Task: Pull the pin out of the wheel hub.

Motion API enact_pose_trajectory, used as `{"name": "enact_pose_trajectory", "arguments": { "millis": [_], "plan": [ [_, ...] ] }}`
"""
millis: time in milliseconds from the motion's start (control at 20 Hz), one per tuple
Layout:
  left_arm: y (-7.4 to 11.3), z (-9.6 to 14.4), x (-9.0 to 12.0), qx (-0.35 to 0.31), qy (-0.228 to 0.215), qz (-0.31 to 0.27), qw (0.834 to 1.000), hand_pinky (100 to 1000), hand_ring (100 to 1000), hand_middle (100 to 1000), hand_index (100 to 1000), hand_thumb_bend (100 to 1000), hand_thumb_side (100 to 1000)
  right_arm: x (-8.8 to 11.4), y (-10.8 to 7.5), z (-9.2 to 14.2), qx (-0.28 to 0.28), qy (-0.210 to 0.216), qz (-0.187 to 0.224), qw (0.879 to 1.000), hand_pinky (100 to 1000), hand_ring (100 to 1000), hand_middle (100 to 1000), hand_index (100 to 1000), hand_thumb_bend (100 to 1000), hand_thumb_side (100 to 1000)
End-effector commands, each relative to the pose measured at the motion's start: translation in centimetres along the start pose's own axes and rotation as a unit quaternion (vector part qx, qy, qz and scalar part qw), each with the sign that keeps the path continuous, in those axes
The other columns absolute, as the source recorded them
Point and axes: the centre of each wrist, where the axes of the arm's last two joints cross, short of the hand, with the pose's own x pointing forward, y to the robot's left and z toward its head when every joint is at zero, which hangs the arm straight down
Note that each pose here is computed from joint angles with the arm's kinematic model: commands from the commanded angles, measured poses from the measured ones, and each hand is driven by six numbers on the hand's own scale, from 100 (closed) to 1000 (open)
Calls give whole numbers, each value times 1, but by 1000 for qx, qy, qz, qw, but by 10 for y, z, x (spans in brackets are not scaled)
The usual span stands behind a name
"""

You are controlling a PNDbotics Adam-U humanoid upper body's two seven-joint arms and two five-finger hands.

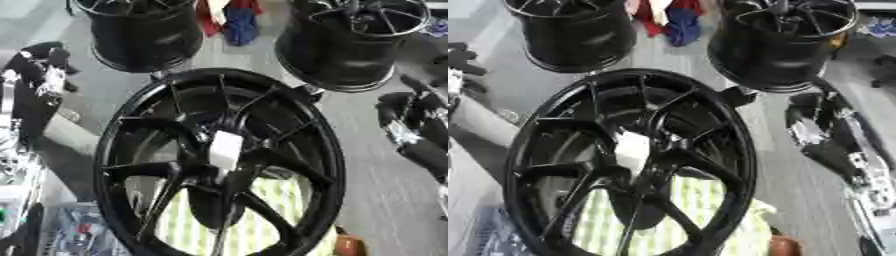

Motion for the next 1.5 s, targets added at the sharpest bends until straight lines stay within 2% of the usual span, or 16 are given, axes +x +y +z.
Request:
{"name": "enact_pose_trajectory", "arguments": {
  "millis": [50,150,350,500,550,700,900,1050,1200,1300,1500],
  "plan": [
    [3,-3,4,-3,-9,-5,1000,448,590,626,741,273,589,38,-20,-18,83,-61,68,992,824,771,730,987,212,298],
    [3,-3,4,-5,-9,-5,1000,448,590,626,741,273,589,60,-23,-29,142,-97,100,980,822,775,740,990,213,294],
    [2,-3,3,-10,-8,-6,1000,447,590,626,741,273,589,97,-22,-47,247,-152,147,946,825,804,764,988,215,279],
    [1,-3,3,-13,-8,-6,1000,447,590,626,741,273,589,118,-17,-62,330,-185,177,909,828,825,797,989,241,274],
    [1,-3,3,-13,-8,-6,1000,447,590,626,741,273,590,124,-15,-66,353,-192,186,897,828,825,799,989,223,270],
    [1,-3,3,-15,-9,-7,1000,447,589,626,741,272,590,141,-4,-79,427,-215,211,853,834,851,845,999,251,269],
    [1,-4,4,-18,-10,-8,1000,447,589,626,741,272,590,160,11,-92,491,-240,231,805,845,888,888,1000,272,261],
    [0,-4,4,-20,-10,-8,1000,446,589,626,741,271,590,169,25,-99,528,-251,243,774,867,936,919,1000,294,267],
    [-1,-4,4,-22,-11,-7,1000,446,589,626,741,270,591,172,40,-109,552,-257,248,754,871,944,927,1000,295,267],
    [-1,-4,5,-22,-12,-7,1000,446,589,626,741,271,591,170,46,-116,557,-258,249,749,869,940,921,1000,295,269],
    [-2,-4,5,-22,-12,-6,1000,446,589,626,741,270,591,161,57,-129,561,-255,250,747,870,944,923,1000,301,270]
  ]
}}
